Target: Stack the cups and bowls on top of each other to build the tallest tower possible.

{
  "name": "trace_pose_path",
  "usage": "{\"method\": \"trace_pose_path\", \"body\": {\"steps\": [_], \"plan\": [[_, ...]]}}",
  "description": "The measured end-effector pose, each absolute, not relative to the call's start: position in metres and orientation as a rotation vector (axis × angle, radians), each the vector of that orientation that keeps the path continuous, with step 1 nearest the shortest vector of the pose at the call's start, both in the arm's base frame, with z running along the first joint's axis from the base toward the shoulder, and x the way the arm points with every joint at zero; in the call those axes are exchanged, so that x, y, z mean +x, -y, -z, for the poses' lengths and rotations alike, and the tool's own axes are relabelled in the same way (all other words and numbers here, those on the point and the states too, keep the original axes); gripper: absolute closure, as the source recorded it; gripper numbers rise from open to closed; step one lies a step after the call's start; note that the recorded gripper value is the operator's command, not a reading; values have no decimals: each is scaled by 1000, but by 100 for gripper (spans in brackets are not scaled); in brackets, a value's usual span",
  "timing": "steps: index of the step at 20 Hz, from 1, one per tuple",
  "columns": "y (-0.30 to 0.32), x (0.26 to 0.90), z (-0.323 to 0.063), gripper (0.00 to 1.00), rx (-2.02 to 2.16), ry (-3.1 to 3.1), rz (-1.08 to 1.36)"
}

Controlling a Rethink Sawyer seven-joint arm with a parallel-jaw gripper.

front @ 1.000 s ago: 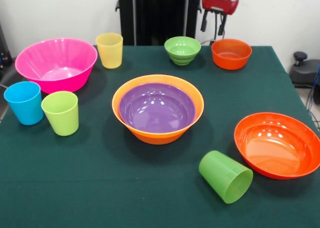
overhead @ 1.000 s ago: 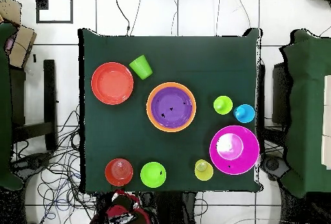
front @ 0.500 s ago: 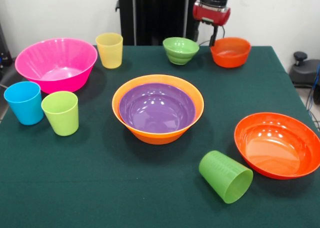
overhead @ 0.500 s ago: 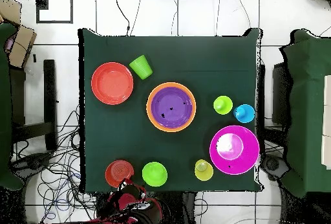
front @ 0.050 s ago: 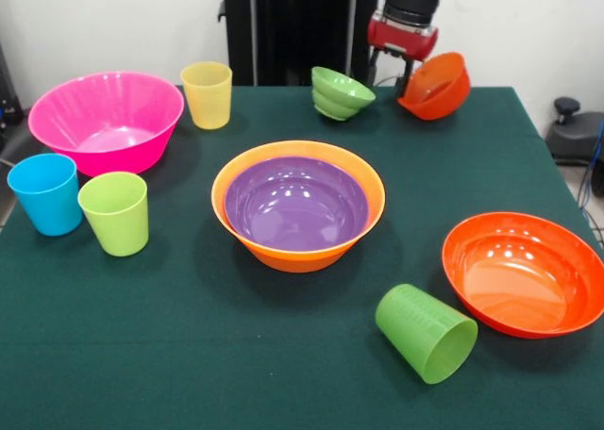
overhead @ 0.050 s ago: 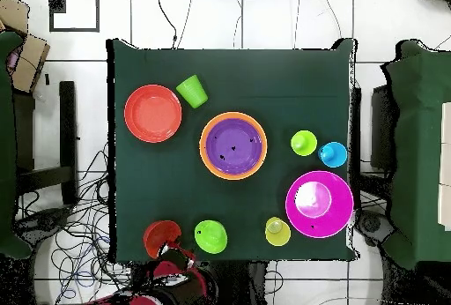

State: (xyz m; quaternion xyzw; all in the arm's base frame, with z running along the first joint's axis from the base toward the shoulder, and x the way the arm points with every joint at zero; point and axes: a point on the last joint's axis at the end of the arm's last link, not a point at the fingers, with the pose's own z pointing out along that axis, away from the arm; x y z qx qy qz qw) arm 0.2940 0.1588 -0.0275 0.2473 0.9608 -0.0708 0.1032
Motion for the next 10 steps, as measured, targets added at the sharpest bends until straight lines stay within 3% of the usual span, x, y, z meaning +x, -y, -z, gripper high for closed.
{"method": "trace_pose_path", "body": {"steps": [10], "plan": [[-168,322,1,0,782,-2791,175]]}}
